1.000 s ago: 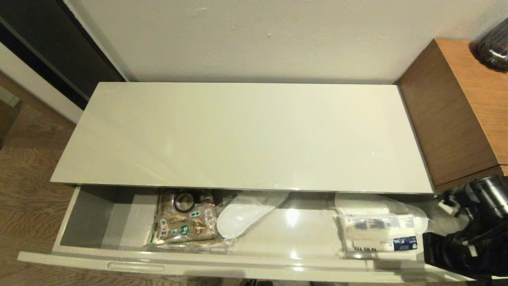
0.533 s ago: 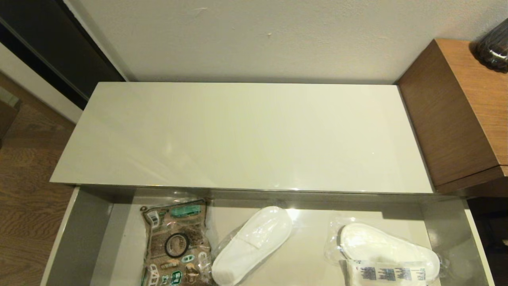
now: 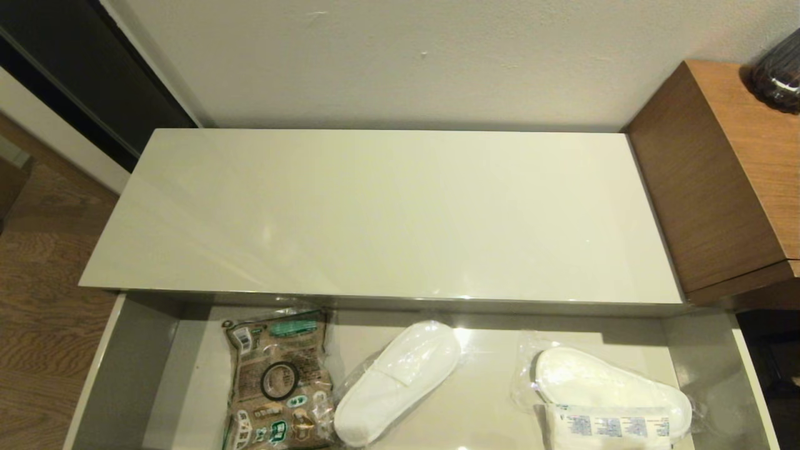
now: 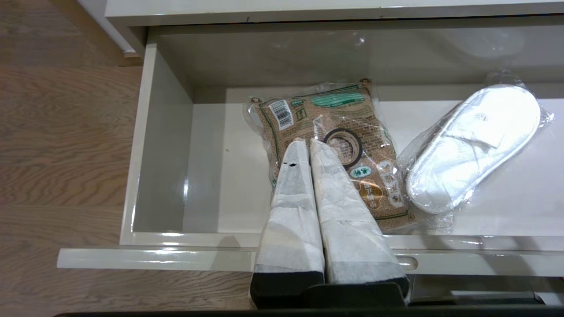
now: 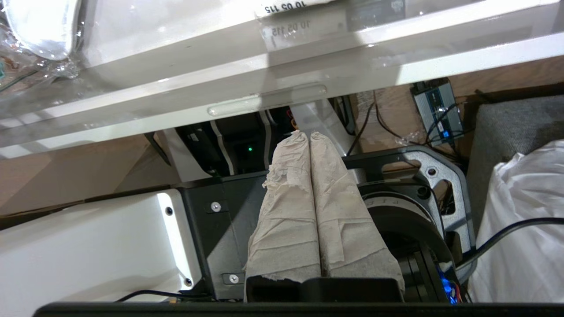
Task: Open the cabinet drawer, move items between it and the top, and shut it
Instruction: Take out the tissue from the drawer
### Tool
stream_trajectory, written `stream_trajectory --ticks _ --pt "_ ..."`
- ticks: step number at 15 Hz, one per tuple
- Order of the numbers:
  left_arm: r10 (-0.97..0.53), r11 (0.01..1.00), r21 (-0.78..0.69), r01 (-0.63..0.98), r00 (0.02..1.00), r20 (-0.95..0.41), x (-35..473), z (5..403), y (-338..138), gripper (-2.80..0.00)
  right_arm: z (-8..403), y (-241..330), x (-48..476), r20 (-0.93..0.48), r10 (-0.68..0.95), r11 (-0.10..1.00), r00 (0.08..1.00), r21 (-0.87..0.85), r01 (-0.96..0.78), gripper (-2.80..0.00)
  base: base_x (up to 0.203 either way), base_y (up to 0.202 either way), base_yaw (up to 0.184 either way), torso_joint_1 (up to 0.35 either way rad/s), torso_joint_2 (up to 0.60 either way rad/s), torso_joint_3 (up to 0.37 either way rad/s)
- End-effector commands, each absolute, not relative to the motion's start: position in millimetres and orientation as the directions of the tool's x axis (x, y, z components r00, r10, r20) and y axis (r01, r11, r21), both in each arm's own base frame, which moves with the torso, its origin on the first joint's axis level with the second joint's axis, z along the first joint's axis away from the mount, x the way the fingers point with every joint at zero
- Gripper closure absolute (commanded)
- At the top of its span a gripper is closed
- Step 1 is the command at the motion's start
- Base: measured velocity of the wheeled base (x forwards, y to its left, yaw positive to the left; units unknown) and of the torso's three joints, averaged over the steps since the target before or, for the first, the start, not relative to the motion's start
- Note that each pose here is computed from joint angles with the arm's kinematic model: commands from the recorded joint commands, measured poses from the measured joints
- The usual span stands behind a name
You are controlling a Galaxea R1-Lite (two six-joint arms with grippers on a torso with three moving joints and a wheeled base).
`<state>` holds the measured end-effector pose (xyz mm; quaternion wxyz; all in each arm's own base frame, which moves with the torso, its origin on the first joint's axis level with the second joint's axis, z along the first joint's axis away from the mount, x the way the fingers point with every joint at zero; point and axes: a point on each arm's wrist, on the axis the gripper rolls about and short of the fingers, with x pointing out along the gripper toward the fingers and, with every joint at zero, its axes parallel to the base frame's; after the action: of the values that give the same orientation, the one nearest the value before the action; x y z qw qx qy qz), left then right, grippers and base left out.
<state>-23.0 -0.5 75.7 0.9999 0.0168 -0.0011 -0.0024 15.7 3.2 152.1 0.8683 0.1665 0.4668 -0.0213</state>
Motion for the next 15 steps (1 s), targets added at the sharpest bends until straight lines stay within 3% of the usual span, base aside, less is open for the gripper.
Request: stream_trajectory --ticks 1,8,15 --pt "-0.005 0.999 0.034 0.005 1.000 0.000 -22.8 75.5 -0.5 0.00 153.9 3.9 15.4 -0.809 0.152 0.939 0.568 0.297 0.173 0.00 0.000 0.000 0.000 0.000 0.00 0.000" --pt "-0.005 0.999 0.034 0.005 1.000 0.002 -22.9 75.9 -0.5 0.00 165.8 5.2 18.3 -0.797 0.189 0.933 0.573 0.327 0.148 0.00 0.000 0.000 0.000 0.000 0.00 0.000" --pt "-0.005 0.999 0.034 0.005 1.000 0.000 -22.8 75.5 -0.5 0.00 154.8 4.6 7.8 -0.832 0.235 0.928 0.503 0.345 0.138 0.00 0.000 0.000 0.000 0.000 0.00 0.000"
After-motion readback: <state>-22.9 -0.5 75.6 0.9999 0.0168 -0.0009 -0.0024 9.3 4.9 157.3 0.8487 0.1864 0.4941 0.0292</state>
